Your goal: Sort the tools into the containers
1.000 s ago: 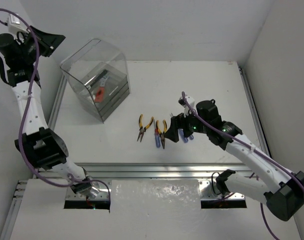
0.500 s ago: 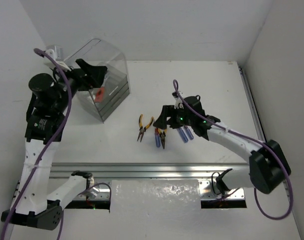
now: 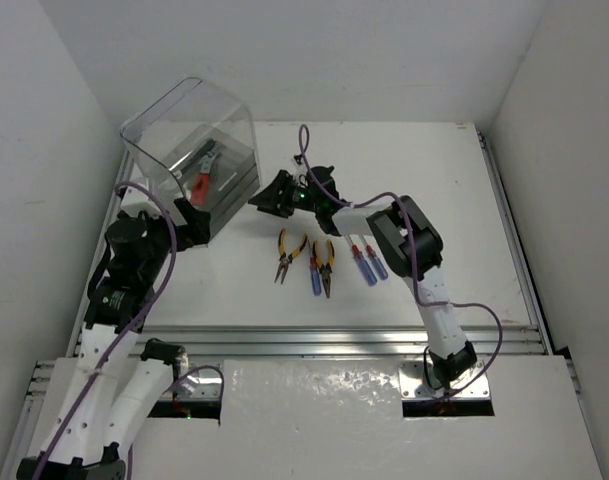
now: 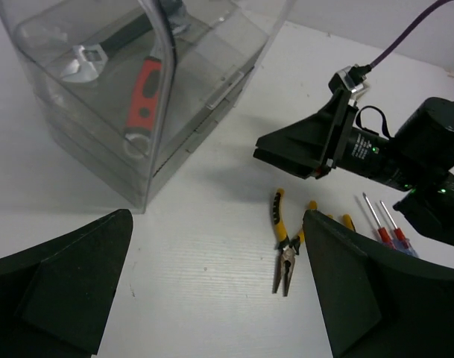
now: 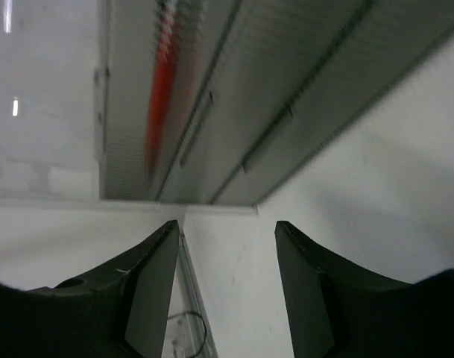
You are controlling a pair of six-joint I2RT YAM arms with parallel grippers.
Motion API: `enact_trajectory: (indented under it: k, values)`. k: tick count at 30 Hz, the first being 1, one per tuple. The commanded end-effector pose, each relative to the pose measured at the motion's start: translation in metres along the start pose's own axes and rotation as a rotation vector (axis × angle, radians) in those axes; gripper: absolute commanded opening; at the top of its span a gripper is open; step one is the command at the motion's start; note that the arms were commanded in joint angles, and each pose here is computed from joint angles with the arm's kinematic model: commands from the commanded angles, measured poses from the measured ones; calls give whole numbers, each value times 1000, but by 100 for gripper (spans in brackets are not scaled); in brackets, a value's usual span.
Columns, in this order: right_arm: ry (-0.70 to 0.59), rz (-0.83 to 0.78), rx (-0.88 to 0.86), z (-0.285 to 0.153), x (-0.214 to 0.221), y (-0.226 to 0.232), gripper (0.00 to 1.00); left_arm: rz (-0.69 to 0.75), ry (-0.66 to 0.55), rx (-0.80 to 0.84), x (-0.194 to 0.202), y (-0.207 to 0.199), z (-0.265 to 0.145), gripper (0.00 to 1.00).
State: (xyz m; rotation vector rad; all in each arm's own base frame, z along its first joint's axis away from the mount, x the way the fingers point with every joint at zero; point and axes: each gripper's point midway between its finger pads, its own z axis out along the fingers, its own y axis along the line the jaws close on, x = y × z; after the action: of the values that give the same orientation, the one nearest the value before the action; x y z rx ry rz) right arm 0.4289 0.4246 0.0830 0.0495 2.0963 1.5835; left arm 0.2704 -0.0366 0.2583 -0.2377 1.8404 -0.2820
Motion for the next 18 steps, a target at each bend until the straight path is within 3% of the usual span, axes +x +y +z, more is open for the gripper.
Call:
enact_trajectory:
  k: [1,18]
  values:
    - [-41,-46,-167,26,-31,49,55,2,-152,-20,-30,2,-14,96]
    - [-13,-14,-227,77,-43,40,28,-6,-130,-35,-25,5,-10,98]
